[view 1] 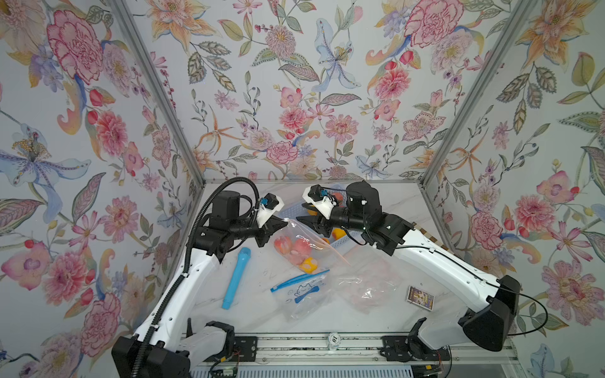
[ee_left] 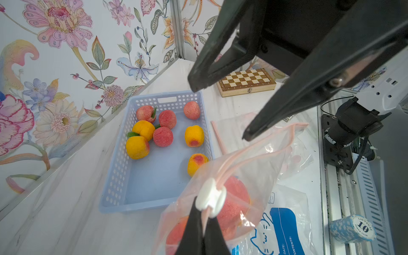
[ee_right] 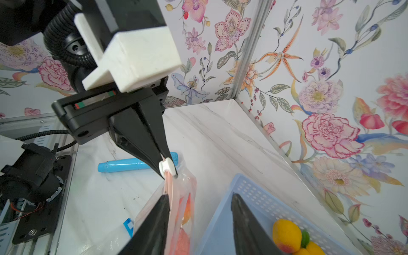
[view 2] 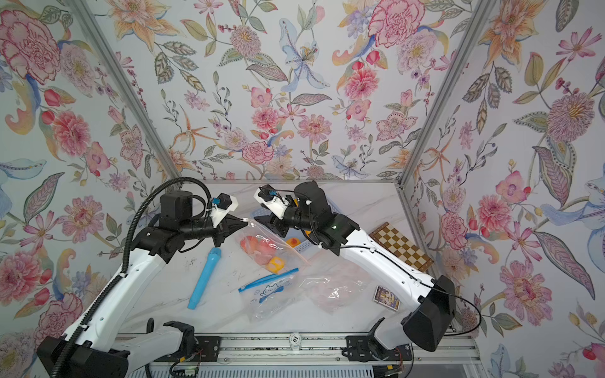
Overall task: Place the peach in a zip-top bag and seal the zipper
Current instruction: Zip the zipper on the zipper food storage bag.
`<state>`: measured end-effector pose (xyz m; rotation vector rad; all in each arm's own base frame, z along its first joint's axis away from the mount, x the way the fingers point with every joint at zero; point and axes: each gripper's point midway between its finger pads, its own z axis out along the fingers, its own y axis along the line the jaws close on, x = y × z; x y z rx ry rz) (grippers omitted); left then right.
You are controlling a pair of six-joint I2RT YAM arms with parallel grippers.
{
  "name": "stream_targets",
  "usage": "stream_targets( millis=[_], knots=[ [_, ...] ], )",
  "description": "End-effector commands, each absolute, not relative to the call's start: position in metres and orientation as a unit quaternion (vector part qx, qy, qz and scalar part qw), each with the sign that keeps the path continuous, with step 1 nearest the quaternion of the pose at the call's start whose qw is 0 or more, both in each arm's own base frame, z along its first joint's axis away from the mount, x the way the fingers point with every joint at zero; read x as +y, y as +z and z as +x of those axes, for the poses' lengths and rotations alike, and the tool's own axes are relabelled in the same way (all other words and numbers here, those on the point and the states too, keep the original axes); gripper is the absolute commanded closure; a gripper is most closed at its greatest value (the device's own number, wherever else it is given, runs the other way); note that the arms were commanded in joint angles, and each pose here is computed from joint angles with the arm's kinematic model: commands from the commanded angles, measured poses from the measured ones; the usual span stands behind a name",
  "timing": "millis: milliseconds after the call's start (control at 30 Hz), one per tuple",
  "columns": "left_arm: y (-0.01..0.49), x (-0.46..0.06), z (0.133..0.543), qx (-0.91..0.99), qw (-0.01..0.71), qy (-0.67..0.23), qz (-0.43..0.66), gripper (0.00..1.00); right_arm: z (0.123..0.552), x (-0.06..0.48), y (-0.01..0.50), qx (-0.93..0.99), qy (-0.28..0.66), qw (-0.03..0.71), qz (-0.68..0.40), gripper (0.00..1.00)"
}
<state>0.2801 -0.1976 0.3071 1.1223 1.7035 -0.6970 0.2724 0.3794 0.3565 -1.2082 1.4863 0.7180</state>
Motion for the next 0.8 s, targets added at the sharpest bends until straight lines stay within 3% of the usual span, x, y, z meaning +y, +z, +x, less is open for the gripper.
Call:
stream_targets(
  millis=[0, 367, 767],
  knots=[
    [0.314, -0.198, 0.279, 0.689, 0.481, -0.286, 0.461, 1.00, 0.261, 0.393, 0.371, 0.586, 0.327, 0.520, -0.528, 0.53],
    [0.312, -0.197, 0.284, 0.695, 0.482, -0.280, 0.454, 1.00, 0.261, 0.408, 0.367, 0.593, 0.355, 0.504, -0.518, 0.49],
    [0.314, -0.197, 0.286, 0.697, 0.482, -0.284, 0.448, 1.00, 0.261, 0.422, 0.359, 0.594, 0.355, 0.489, -0.530, 0.65]
  ],
)
